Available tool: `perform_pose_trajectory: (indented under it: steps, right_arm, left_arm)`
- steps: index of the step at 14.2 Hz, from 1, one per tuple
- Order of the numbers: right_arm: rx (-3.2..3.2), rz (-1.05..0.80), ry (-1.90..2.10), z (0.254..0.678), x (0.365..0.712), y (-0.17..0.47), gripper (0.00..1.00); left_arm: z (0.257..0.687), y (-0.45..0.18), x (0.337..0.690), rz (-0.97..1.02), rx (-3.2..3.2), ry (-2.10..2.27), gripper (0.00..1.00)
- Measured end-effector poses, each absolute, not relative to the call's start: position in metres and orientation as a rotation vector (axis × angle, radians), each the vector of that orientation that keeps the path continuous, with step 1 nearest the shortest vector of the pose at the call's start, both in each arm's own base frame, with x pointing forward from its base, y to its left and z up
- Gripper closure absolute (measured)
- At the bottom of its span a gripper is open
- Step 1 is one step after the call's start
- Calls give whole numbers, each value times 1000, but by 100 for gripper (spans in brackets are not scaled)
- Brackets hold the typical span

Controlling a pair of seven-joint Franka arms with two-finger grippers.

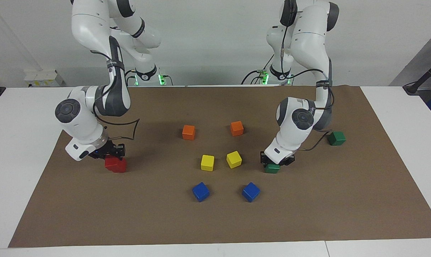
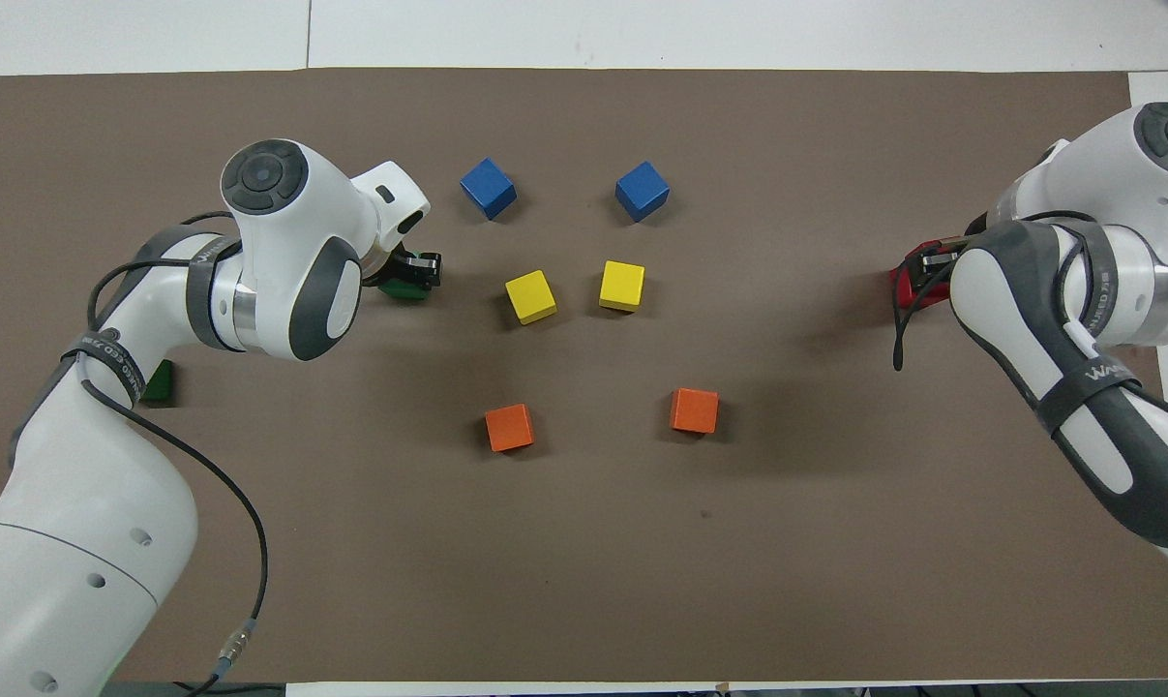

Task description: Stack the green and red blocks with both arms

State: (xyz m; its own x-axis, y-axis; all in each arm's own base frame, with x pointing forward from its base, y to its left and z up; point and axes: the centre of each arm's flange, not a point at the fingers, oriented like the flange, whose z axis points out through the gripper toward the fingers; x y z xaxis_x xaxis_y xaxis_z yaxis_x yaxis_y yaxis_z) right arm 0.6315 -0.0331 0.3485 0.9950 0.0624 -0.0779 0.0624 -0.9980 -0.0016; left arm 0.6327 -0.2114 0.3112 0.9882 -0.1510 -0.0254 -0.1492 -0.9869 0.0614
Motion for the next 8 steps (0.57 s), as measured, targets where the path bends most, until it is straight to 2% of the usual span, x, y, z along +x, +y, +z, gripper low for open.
perform_pose_trajectory:
  steps: [3,6,8]
  right_arm:
    - [3136,-126,88,349,629,-33,45]
    - [3136,-128,87,349,627,-33,45]
    - [3136,-124,87,349,627,-33,45]
  left_arm:
    - [358,-167,641,-104,3088,-137,45]
    - [450,-51,622,-180,3077,-112,45]
    - [473,21,600,-174,3067,-141,45]
